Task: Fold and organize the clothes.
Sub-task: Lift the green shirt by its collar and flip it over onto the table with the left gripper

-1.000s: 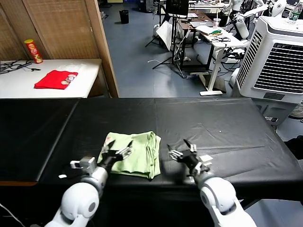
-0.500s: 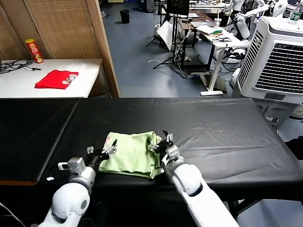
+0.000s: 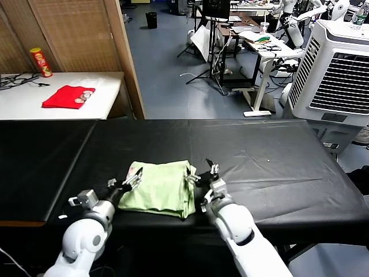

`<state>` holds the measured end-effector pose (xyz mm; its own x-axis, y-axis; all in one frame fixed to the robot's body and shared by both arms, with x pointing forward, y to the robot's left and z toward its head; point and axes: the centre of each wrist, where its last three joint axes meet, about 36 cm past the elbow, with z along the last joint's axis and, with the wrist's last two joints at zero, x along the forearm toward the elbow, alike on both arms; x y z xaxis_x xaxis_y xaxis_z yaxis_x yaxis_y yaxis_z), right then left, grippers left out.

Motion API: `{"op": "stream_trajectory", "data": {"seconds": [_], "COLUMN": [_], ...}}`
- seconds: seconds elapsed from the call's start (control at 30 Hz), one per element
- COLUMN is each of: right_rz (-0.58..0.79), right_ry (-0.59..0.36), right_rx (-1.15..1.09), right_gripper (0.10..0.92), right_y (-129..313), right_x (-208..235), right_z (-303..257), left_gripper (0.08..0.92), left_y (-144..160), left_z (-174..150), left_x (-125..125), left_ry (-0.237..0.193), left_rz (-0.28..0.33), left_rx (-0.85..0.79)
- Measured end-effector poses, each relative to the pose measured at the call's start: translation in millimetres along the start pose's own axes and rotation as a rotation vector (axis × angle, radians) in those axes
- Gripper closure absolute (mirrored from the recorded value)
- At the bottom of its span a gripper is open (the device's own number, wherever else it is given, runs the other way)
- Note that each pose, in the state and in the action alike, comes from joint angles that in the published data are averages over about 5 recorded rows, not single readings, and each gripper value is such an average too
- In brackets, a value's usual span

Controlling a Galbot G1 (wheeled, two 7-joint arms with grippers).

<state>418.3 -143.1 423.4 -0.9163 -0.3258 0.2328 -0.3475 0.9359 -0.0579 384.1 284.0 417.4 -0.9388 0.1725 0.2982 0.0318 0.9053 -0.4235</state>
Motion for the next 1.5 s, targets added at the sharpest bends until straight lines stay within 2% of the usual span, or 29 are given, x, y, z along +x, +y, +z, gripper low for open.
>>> {"op": "stream_trajectory", "data": {"seconds": [0.37,0.47,0.57,0.8,0.9,1.07,1.27,1.5], "right_rz": [0.018,0.019,0.019,0.027,0.032,0.057,0.096,0.102], "right_ry": [-0.033,-0.036,-0.036,-0.035,-0.036,-0.031,-0.016,-0.013], "right_rx": [-0.053,-0.058,-0.061,-0.065,-0.067,-0.056,-0.029,-0.02], "right_gripper": [0.224,0.224,0.224,0.224,0.224,0.224,0.224,0.224], "right_y": [-14.8,-14.1,-13.5,-15.2,-16.1,-18.6,-25.1,-28.0], "right_x": [48.6,51.8,54.0,57.9,59.4,62.7,63.7,61.8], "right_z": [-9.3,-10.0,-10.2,-9.8,-9.8,-7.3,0.1,1.3], "left_gripper": [0.201,0.24,0.371,0.766,0.855,0.858,0.859,0.859], "left_y": [35.1,38.4,41.2,43.9,42.8,39.7,42.9,59.8], "left_z": [9.1,13.1,16.4,18.2,16.2,7.2,-18.6,-60.1], "left_x": [-7.4,-6.0,-5.4,-3.5,-2.1,2.5,10.8,27.0], "left_ry": [0.037,0.049,0.056,0.065,0.062,0.037,-0.031,-0.099], "left_rz": [0.003,0.002,-0.003,-0.007,-0.012,-0.07,-0.183,-0.299], "left_rx": [0.214,0.24,0.254,0.283,0.273,0.173,-0.063,-0.348]}}
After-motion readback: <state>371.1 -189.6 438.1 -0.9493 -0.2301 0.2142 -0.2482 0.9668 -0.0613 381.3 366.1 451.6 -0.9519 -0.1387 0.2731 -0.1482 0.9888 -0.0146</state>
